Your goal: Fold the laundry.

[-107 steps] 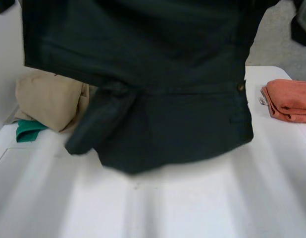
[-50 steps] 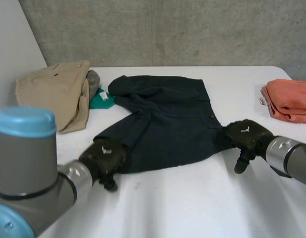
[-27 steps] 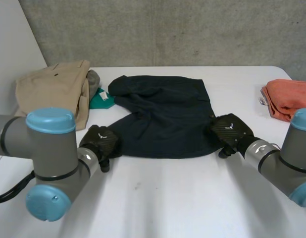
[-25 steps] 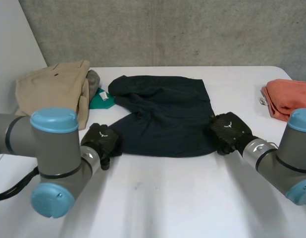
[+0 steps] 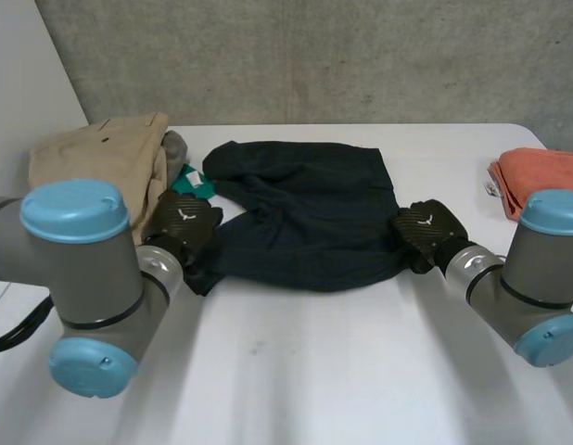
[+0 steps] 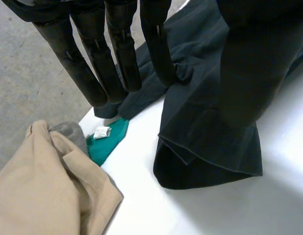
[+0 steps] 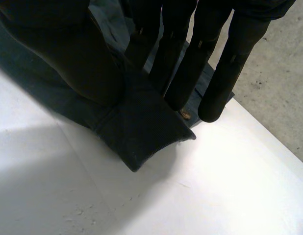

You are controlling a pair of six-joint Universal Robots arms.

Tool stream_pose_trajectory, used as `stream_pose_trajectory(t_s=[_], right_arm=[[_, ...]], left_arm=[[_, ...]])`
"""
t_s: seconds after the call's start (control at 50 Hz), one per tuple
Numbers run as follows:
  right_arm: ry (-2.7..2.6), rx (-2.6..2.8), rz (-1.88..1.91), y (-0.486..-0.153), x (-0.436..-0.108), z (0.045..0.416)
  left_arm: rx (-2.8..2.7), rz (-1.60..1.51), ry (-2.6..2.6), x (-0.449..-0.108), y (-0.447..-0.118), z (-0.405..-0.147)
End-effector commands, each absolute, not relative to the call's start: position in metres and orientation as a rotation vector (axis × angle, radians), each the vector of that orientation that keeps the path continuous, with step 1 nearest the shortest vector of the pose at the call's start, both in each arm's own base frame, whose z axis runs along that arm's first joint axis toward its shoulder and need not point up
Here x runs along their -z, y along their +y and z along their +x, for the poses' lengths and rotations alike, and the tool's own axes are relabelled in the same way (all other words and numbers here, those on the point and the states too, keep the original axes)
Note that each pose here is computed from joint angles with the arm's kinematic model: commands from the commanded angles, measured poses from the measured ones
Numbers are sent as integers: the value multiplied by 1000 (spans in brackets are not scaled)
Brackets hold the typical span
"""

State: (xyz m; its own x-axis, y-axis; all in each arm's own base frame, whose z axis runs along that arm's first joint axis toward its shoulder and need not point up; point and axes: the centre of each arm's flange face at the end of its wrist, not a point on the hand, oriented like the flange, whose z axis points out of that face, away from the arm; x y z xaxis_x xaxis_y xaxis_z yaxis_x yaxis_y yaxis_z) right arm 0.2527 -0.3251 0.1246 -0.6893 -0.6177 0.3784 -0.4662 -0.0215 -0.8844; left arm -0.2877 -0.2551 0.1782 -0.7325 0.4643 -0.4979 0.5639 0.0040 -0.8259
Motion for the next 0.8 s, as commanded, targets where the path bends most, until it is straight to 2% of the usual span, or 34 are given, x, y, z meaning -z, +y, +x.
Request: stream_pose_trajectory(t_s=[0.02,0.18,0.3,0.38,0.46,0.56,0.72,0.8], right_arm=[[2112,1794,-1157,-324,-128,253],[2121,1771,-1162,-321,-126,253],[2134,1759,-1159,-319,-129,251],[2154,1731,-1170,-314,-134,250],[2191,1700,-1185,-307,-147,242],[2244,1636,-1307,-287,-175,229],[2304,1292,-1617,-235,-201,216],[2285,1306,-1681,-230,-222,212]], left_arm=[[1833,1072,2223,-177,-257,-278],[1796,1108,2264,-161,-266,-282],[1758,1146,2277,-140,-281,-293],[1723,1178,2272,-141,-284,-293],[1682,1238,2304,-160,-265,-288],[1703,1319,2311,-204,-220,-270],[1348,1524,2375,-220,-155,-238],[1302,1548,2375,-240,-147,-232]])
